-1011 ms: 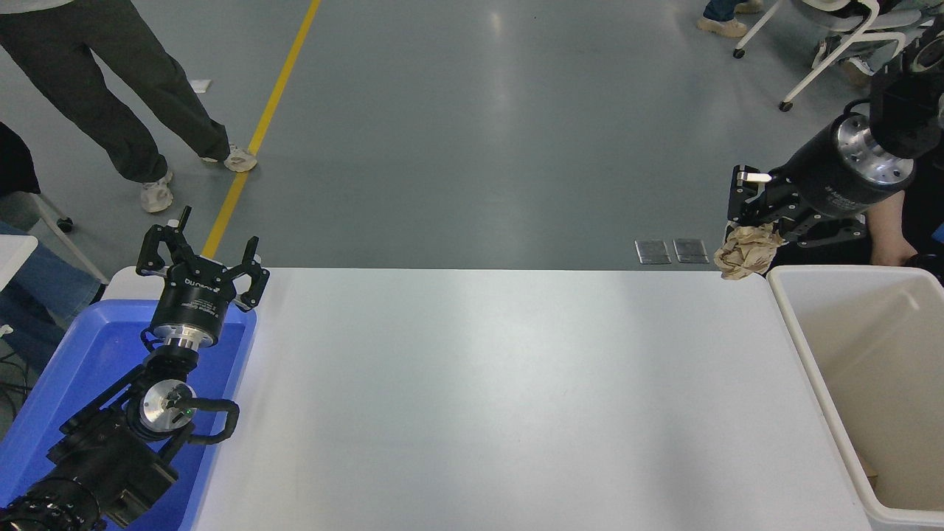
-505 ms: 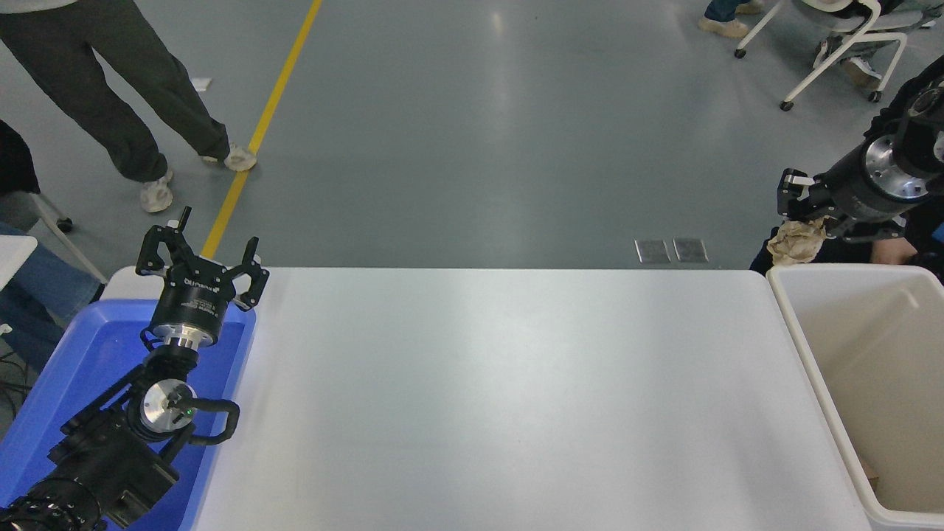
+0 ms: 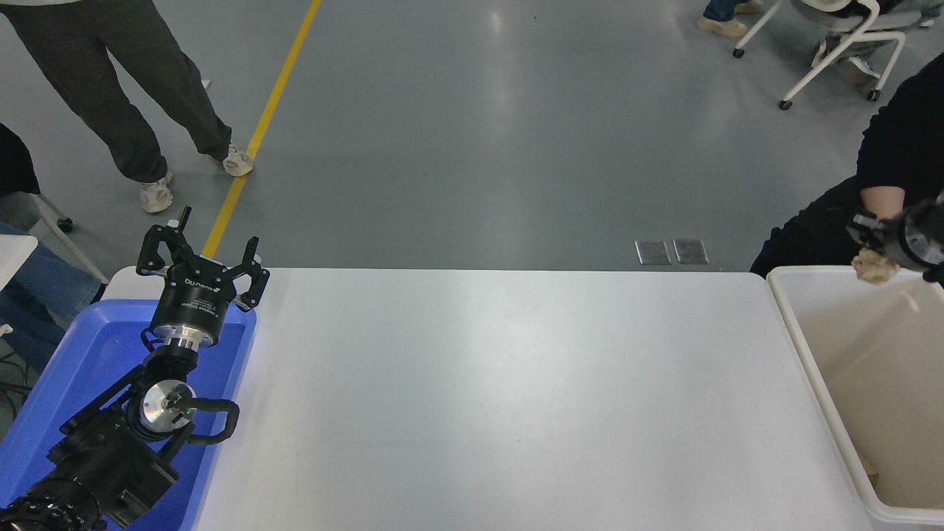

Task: Pick up paper ball place in dustbin

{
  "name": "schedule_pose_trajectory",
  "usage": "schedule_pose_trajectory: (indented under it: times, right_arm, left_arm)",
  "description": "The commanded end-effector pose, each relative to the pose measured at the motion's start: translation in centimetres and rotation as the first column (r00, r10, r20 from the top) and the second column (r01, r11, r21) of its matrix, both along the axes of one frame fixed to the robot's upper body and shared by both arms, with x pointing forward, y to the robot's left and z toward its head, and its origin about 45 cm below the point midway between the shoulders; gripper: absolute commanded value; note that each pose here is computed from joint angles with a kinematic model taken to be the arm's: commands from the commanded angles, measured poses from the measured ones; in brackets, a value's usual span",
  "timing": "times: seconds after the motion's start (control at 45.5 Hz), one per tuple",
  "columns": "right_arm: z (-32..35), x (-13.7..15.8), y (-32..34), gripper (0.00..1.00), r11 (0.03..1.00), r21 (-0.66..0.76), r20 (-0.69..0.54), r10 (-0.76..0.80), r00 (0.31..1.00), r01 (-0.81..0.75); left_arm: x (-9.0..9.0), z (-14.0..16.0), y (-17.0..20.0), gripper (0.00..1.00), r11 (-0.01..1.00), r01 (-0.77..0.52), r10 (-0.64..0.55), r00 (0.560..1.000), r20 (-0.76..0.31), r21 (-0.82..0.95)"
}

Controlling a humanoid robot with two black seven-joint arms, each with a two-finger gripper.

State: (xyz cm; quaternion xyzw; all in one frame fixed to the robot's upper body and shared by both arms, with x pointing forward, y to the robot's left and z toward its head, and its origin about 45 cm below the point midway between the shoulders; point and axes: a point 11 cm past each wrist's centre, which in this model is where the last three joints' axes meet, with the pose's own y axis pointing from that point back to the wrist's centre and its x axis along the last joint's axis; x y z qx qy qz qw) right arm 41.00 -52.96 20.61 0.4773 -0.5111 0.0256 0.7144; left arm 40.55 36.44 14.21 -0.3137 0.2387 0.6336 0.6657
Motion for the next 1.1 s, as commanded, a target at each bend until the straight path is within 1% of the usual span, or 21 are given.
schedule_pose_trajectory:
  times: [0.0,0.22,0.33,0.593,0.857,0.879,0.901,0.945,0.989,1.011,1.077]
  right_arm:
    - [-3.3,-3.1,-2.7,0.00,0.992,-0.064,0.104,-0.098,0.990,0.105]
    - [-6.2,-6.5,-4.8,0.00,0.976,-0.120,0.149,-0.164,0.975,0.183]
    - [-7.3,-7.9,-5.4,0.00,0.971,-0.122,0.148,-0.189,0.971,0.207]
    - [-8.8,-9.4,-5.5,0.00,0.968,-0.102,0.122,-0.216,0.969,0.229]
    - [-9.5,-9.9,-5.3,0.00,0.968,-0.086,0.114,-0.227,0.967,0.238]
    - [-9.5,-9.8,-5.2,0.06,0.967,-0.083,0.117,-0.229,0.966,0.239]
    - [-9.5,-9.8,-5.2,0.18,0.967,-0.082,0.117,-0.229,0.966,0.240]
    - [-9.3,-9.7,-5.3,0.51,0.967,-0.084,0.123,-0.231,0.965,0.242]
    - [-9.0,-9.4,-5.4,0.89,0.967,-0.083,0.132,-0.228,0.965,0.240]
    - [-8.8,-9.3,-5.4,1.00,0.967,-0.083,0.136,-0.227,0.964,0.240]
    - [-8.8,-9.1,-5.2,1.00,0.968,-0.079,0.138,-0.226,0.964,0.239]
  left_arm:
    - [0.0,0.0,0.0,0.98,1.000,0.000,0.000,1.000,0.000,0.000]
    - [0.0,0.0,0.0,0.98,1.000,0.000,0.000,1.000,0.000,0.000]
    - [0.0,0.0,0.0,0.98,1.000,0.000,0.000,1.000,0.000,0.000]
    - [0.0,0.0,0.0,0.98,1.000,0.000,0.000,1.000,0.000,0.000]
    - [0.0,0.0,0.0,0.98,1.000,-0.001,0.001,1.000,-0.001,0.001]
    - [0.0,0.0,0.0,0.98,1.000,0.000,0.000,1.000,0.000,0.000]
    - [0.0,0.0,0.0,0.98,1.000,-0.001,0.001,1.000,-0.001,0.001]
    - [0.0,0.0,0.0,0.98,1.000,0.000,0.000,1.000,0.000,0.000]
    - [0.0,0.0,0.0,0.98,1.000,-0.001,0.001,1.000,0.001,0.000]
    - [0.0,0.0,0.0,0.98,1.000,0.000,0.000,1.000,0.000,0.000]
    - [0.0,0.0,0.0,0.98,1.000,0.000,0.000,1.000,0.000,0.000]
